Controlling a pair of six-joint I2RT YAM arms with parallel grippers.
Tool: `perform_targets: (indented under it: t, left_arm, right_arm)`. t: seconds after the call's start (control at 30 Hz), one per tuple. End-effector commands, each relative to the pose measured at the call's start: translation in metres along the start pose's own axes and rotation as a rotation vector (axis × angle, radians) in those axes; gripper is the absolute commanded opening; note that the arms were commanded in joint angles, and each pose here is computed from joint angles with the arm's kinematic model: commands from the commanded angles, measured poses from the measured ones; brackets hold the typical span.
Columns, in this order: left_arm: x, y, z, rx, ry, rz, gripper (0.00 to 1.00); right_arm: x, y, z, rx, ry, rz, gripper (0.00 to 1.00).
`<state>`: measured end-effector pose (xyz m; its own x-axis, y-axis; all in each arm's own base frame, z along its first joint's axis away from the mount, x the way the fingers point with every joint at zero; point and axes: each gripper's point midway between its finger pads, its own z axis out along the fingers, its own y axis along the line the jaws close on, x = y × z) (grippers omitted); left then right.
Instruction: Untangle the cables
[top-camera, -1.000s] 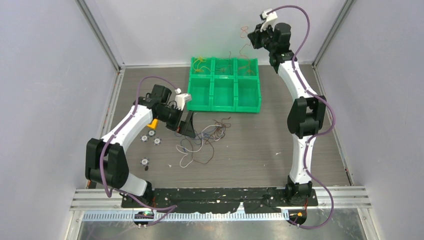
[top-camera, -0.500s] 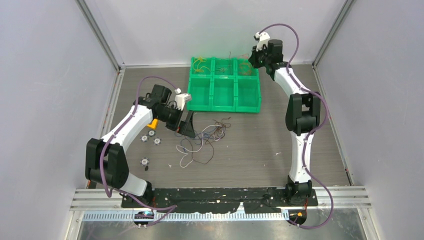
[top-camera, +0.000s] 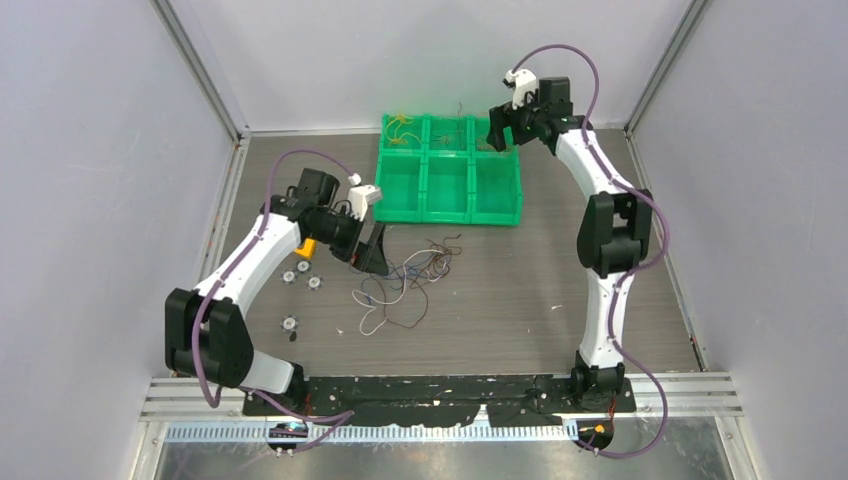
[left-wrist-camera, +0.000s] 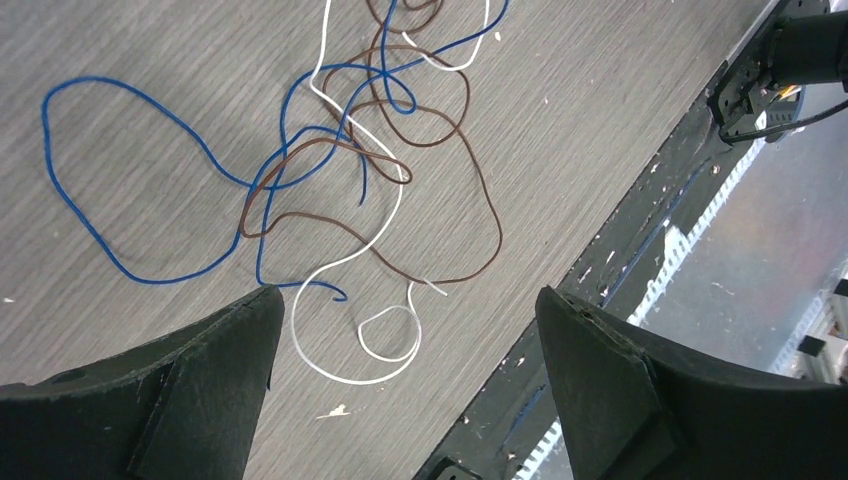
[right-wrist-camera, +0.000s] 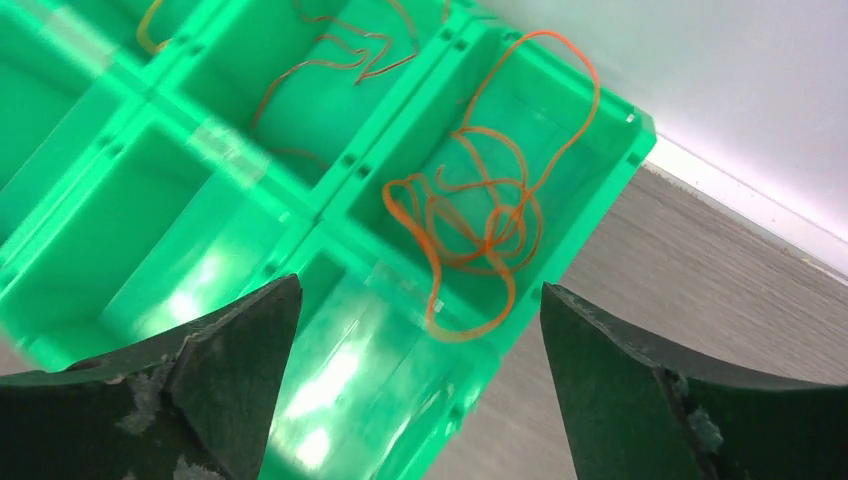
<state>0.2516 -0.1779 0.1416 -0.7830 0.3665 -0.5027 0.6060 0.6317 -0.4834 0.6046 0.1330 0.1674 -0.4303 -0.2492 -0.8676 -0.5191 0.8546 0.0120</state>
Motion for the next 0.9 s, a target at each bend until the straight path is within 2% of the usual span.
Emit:
perform_targets:
  t: [0.0, 0.13, 0.27, 0.43, 0.5, 0.6, 0.7, 0.87]
  left_arm:
    - [-0.012, -0.016, -0.020, 0.016, -0.087, 0.153, 1.00]
    - [-0.002, -0.019, -0.023, 0.036, -0.103, 0.240, 1.00]
    - [0.008, -0.015, -0.023, 0.041, -0.110, 0.332, 0.99]
    - [0.021, 0.011, -0.012, -0.032, -0.098, 0.559, 0.96]
    - [0.017, 0.016, -0.007, -0.037, -0.112, 0.655, 0.91]
    - [0.015, 0.019, 0.000, -0.027, -0.095, 0.769, 0.85]
    - [0.010, 0.019, 0.003, -0.016, -0.117, 0.799, 0.82]
    - [0.005, 0.018, 0.017, -0.008, -0.136, 0.873, 0.81]
  right_arm:
    - [-0.076, 0.048, -0.103, -0.106, -0.143, -0.223, 0.98]
    - [-0.023, 0.116, -0.141, -0.305, 0.018, -0.330, 0.96]
    - [0.038, 0.188, -0.159, -0.494, 0.174, -0.425, 0.96]
    - [0.104, 0.254, -0.151, -0.614, 0.310, -0.383, 0.99]
    - [0.120, 0.266, -0.137, -0.612, 0.339, -0.354, 0.98]
    - [0.132, 0.276, -0.118, -0.594, 0.382, -0.288, 0.90]
    - [0.150, 0.279, -0.105, -0.575, 0.434, -0.228, 0.80]
    - [0.169, 0.282, -0.099, -0.552, 0.455, -0.142, 0.72]
